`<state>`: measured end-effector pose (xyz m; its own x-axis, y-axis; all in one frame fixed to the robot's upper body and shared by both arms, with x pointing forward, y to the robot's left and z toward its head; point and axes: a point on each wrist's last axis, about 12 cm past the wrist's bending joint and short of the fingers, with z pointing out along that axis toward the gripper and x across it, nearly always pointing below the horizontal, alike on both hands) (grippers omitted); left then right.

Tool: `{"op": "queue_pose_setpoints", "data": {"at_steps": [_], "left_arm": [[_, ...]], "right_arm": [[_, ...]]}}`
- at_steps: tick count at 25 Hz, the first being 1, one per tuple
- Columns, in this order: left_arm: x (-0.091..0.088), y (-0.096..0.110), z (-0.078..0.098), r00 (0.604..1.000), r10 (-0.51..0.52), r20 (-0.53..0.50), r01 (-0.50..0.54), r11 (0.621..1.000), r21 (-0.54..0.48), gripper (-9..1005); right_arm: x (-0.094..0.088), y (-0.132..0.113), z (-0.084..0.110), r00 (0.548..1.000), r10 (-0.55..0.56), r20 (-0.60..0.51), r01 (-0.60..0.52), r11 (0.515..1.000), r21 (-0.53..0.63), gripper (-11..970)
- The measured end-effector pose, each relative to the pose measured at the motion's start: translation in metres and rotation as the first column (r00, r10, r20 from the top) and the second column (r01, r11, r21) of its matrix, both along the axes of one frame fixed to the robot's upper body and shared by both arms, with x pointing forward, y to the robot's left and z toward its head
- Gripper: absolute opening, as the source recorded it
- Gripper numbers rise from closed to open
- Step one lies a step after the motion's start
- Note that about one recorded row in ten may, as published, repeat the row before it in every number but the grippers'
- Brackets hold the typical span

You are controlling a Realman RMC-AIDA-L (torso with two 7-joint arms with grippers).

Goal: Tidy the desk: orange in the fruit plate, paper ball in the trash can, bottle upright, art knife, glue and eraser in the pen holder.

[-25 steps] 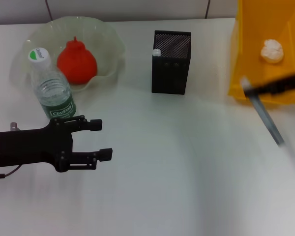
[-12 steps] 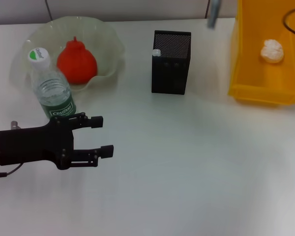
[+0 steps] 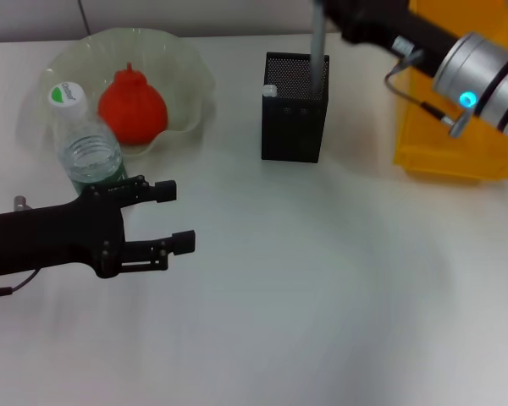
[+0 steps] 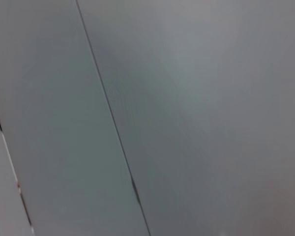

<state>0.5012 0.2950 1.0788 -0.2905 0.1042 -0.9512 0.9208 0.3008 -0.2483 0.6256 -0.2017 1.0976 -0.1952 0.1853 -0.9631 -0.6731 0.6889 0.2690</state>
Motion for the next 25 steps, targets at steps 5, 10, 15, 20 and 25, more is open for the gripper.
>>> {"op": "queue_pose_setpoints", "data": {"at_steps": [5, 10, 15, 20, 25], "left_arm": [[-0.001, 0.002, 0.002, 1.000, -0.001, 0.004, 0.001, 1.000, -0.012, 841], [-0.003, 0.005, 0.005, 1.000, -0.011, 0.011, 0.011, 0.999, -0.032, 841], [-0.006, 0.013, 0.011, 1.000, -0.029, 0.008, 0.029, 0.999, -0.040, 841], [-0.008, 0.031, 0.022, 0.999, -0.032, -0.005, 0.031, 0.998, -0.050, 840], [-0.020, 0.055, 0.032, 0.998, -0.046, -0.033, 0.045, 0.998, -0.037, 840]], "right_arm": [[-0.003, 0.002, -0.006, 0.999, 0.020, -0.040, -0.021, 0.999, -0.025, 197], [-0.013, -0.010, -0.002, 0.996, 0.071, -0.055, -0.068, 0.997, 0.045, 387], [-0.049, -0.043, 0.019, 0.966, 0.258, 0.022, -0.259, 0.961, 0.097, 599], [-0.098, -0.072, 0.024, 0.854, 0.519, 0.030, -0.519, 0.855, 0.011, 790], [-0.132, -0.086, 0.015, 0.743, 0.670, -0.007, -0.669, 0.742, -0.046, 826]]}}
